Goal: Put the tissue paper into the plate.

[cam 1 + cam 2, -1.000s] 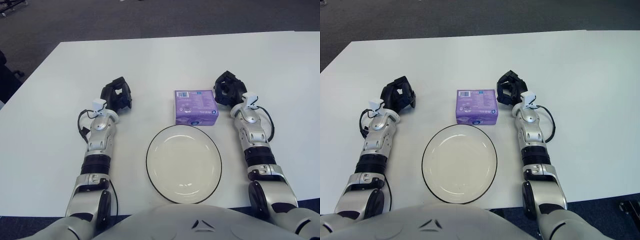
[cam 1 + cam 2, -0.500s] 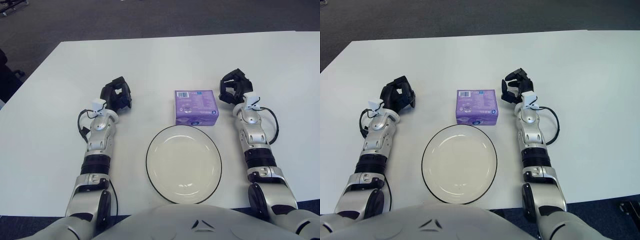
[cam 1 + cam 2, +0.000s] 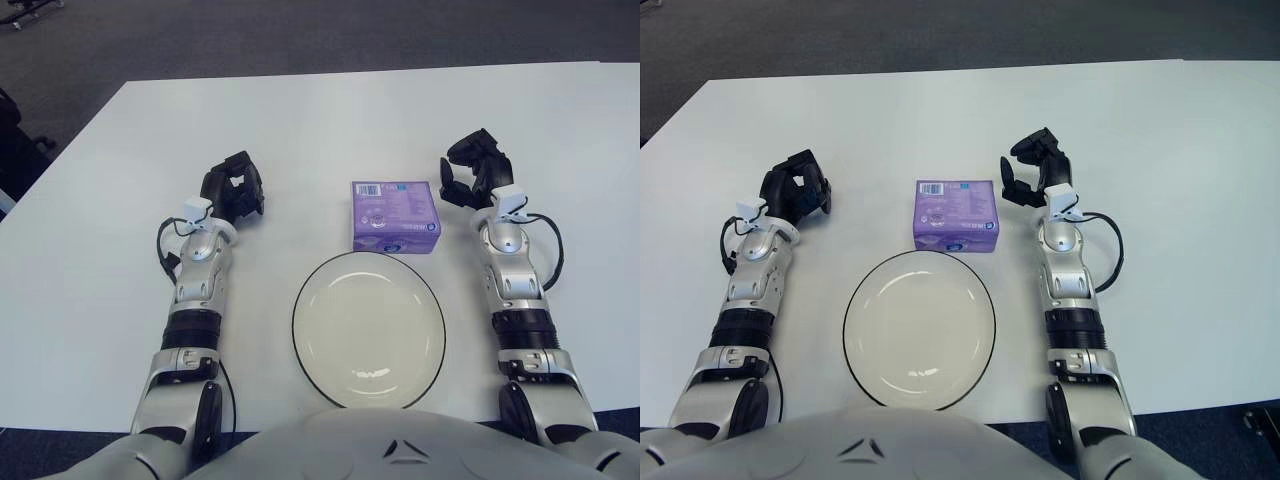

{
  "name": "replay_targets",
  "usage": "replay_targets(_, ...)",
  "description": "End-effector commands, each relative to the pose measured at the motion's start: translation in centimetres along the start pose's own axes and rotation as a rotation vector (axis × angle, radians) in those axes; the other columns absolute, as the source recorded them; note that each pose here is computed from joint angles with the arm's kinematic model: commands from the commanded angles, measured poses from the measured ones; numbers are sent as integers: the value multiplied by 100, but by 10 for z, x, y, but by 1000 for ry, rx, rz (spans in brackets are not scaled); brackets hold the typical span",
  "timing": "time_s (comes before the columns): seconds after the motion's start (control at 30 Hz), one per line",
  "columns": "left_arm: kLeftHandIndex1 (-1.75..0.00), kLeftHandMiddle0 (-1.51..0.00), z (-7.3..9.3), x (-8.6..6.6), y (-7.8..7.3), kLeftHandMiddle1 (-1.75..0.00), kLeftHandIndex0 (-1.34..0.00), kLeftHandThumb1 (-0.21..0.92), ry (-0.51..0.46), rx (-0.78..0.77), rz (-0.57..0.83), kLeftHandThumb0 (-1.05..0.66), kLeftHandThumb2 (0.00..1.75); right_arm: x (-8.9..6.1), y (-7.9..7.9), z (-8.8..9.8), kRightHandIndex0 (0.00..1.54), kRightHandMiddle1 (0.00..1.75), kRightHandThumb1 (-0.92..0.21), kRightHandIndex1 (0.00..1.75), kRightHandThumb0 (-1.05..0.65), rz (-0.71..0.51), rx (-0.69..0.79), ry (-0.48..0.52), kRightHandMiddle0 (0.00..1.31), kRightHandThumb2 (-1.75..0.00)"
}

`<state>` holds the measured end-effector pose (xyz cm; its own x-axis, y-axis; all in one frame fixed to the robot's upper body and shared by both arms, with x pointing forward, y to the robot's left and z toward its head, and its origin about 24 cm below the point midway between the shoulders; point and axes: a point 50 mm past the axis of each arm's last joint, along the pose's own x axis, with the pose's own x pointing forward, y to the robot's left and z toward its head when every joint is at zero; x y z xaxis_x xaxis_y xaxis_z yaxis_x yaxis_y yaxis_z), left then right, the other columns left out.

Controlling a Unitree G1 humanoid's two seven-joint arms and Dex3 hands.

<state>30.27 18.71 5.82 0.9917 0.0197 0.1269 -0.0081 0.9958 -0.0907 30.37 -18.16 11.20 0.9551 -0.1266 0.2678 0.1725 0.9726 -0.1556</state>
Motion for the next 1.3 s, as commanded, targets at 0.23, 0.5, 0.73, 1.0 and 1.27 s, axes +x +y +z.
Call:
replay_targets(0.23,-175,-132,-82,-69,-2,-175,-96,68,325,-82,64,-40,99,-13,-2,16,44,175,-56,148,-1,120,-154,-65,40,-94)
replay_targets(0.5,-175,-132,-83,-69,-2,-175,-97,68,334,-87,69,-40,99,-9,-9,27,38,174,-63,153,-1,226,-293,-164,33,-87)
replay_targets(0.73,-175,-131,-83,-69,-2,-175,-96,68,336,-85,70,-40,99,-8,-14,44,31,169,-88,137,-24,285,-445,-249,25,-52)
replay_targets(1.0,-175,-131,-83,-69,-1,-175,-95,69,338,-80,68,-41,98,-7,-15,49,26,135,-92,107,-80,375,-625,-332,4,-58)
replay_targets(1.27,-175,-131,-84,-69,-1,-175,-96,69,344,-78,67,-41,98,-6,-11,54,19,120,-92,88,-92,474,-741,-419,0,-64)
